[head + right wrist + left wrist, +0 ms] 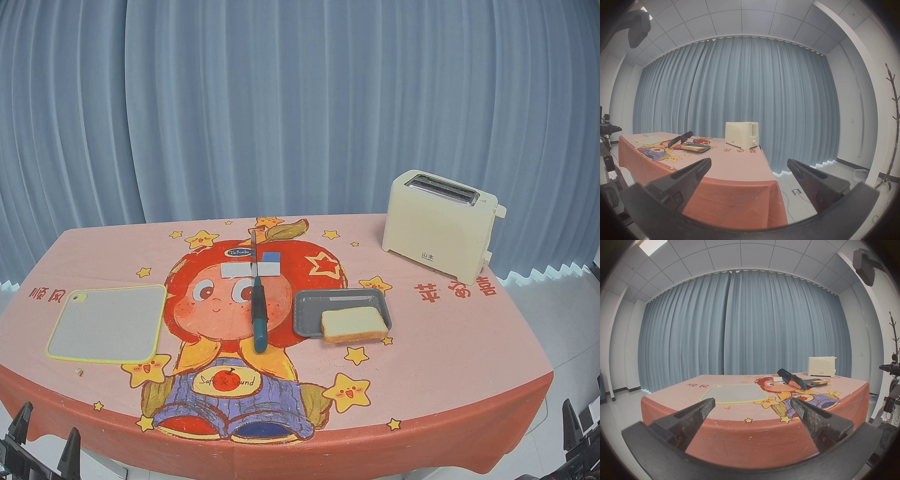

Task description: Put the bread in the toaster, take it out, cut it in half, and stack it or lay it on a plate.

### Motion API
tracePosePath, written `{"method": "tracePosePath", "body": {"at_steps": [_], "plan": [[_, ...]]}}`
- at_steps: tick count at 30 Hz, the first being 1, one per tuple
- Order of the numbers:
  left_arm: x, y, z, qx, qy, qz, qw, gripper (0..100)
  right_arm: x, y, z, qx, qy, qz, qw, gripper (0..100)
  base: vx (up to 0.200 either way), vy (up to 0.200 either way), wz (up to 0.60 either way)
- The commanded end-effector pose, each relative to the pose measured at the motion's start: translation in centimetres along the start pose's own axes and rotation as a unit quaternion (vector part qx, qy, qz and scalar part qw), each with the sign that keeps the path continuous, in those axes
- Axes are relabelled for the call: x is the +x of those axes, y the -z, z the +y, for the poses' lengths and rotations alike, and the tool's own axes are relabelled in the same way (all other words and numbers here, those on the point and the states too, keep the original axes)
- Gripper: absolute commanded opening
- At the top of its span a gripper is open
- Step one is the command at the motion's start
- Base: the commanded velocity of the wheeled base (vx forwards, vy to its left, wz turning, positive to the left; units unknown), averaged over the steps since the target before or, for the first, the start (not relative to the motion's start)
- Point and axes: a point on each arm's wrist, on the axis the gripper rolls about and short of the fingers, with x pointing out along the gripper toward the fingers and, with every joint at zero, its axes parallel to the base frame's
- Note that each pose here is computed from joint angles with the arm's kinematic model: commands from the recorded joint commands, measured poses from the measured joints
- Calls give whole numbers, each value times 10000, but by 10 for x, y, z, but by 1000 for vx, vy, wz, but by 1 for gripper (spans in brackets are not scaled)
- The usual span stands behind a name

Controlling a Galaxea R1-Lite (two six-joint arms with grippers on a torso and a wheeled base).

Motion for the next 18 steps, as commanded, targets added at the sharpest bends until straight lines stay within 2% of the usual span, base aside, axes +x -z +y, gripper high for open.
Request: {"method": "tracePosePath", "body": {"at_steps": [1, 18], "plan": [[1, 5, 0, -2, -2, 61, 10000, 100, 0, 5, 0, -3, -2, 7, 10000, 100, 0, 0, 0], [1, 5, 0, -2, -2, 61, 10000, 100, 0, 5, 0, -49, 13, 8, 10000, 100, 0, 0, 0]]}}
